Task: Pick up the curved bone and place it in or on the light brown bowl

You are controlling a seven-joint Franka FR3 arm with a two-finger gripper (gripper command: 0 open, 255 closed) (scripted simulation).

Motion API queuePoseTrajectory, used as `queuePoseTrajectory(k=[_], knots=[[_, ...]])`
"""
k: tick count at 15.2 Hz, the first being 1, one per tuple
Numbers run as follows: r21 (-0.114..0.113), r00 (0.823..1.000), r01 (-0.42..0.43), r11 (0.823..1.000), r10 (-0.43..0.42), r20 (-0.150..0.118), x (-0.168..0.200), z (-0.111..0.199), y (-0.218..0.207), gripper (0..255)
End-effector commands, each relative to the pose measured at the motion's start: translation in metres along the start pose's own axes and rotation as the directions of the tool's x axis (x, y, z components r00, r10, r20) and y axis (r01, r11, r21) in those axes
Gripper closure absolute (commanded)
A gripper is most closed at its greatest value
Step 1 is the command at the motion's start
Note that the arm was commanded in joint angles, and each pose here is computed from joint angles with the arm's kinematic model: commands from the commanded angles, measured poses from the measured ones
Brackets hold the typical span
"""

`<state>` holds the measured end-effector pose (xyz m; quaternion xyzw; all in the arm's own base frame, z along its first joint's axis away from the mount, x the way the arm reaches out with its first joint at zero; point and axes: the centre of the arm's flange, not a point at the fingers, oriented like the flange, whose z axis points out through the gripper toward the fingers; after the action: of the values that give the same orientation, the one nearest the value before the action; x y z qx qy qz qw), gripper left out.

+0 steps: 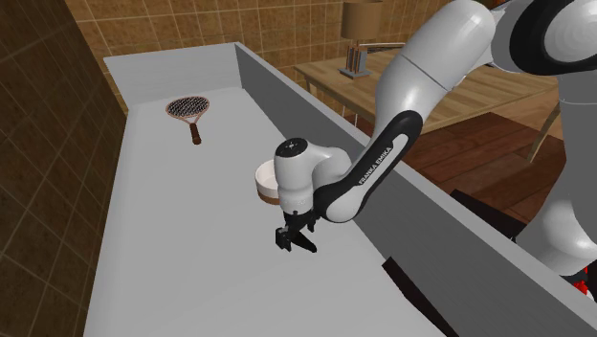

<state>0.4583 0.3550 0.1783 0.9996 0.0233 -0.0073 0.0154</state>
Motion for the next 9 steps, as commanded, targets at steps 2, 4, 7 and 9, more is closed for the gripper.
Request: queuePoseTrajectory(k=[2,4,7,9], knots=[[0.000,1.000,0.000,1.000,0.000,0.000,-0.0001,0.0005,-0.0002,0],[0.000,1.000,0.000,1.000,0.000,0.000,-0.0001,0.0004,-0.0002,0],[0.000,1.000,0.000,1.000,0.000,0.000,-0.0001,0.0004,-0.0002,255],[0.000,1.000,0.000,1.000,0.000,0.000,0.0000,0.0007,-0.0002,255]])
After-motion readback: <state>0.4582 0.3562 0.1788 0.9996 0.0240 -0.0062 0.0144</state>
